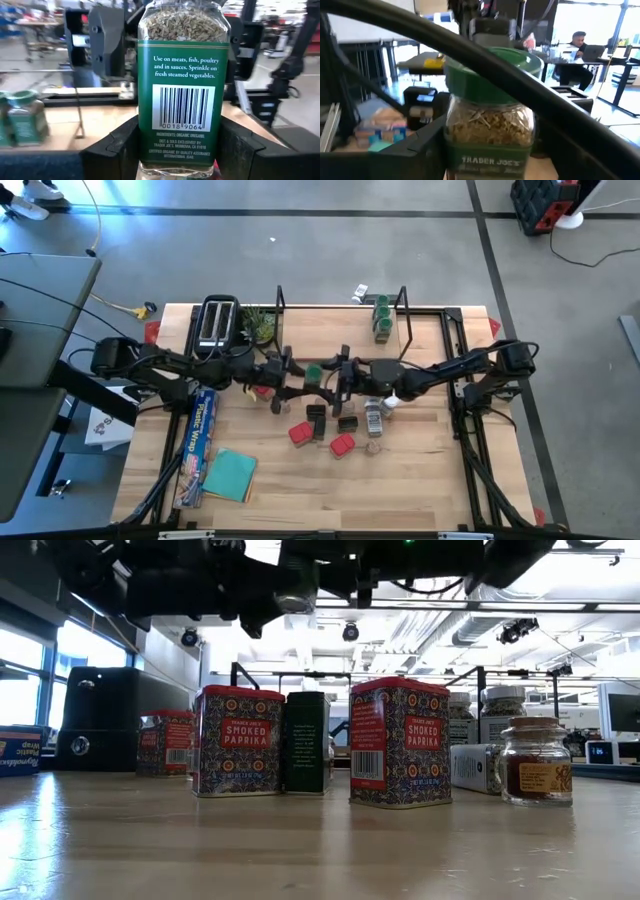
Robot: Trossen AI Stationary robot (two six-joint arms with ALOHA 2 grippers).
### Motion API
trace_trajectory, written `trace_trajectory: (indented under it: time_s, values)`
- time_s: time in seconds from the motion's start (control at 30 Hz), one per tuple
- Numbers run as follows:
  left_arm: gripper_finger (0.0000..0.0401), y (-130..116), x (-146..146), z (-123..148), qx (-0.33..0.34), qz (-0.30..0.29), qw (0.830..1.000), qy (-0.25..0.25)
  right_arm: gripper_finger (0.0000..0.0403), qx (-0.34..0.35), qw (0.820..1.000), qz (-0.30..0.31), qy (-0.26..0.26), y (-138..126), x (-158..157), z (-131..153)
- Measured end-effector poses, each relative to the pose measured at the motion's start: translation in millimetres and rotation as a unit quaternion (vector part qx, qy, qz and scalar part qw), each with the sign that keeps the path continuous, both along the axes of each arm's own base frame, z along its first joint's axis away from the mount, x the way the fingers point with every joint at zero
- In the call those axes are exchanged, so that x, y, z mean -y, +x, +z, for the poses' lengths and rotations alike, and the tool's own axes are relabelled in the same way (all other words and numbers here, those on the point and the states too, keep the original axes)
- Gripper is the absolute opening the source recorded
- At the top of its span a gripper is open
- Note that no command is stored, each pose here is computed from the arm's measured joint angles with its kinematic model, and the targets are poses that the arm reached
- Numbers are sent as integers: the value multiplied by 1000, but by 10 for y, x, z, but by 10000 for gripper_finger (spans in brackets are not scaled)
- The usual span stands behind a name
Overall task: Shelf spices
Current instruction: Put the green seasoning bottle on the shelf aligned with the other green seasoning bottles
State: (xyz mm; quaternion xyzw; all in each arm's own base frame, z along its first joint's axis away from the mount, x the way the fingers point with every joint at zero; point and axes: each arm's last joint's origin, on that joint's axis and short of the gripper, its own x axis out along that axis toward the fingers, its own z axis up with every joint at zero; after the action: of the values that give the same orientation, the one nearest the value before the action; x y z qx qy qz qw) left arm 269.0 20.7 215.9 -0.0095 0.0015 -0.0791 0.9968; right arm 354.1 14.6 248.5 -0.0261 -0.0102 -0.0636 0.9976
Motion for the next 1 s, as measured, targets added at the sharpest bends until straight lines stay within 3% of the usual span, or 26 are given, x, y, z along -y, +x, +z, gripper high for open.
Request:
trace_trajectory:
  time_s: [0.17,0.33,0.43,0.53,0.67,0.83,1.0]
  values:
    - [190,-24,-107,-51,-31,-44,998,-27,282,-92,996,1,-8,-222,9,131]
    - [190,-81,-174,-79,-55,-171,982,-59,283,-181,982,-17,-58,-517,-34,344]
    - [190,-107,-176,-76,-61,-232,968,-75,283,-218,971,-1,-97,-524,-129,556]
    - [190,-125,-176,-76,-68,-269,957,-87,283,-231,966,11,-118,-381,-161,772]
    - [190,-128,-182,-84,-75,-272,955,-95,284,-230,962,68,-132,-85,-187,899]
    - [190,-129,-176,-95,-81,-273,954,-100,284,-220,953,155,-136,248,-198,932]
    - [190,-129,-177,-96,-80,-272,954,-98,284,-213,947,215,-108,449,-168,912]
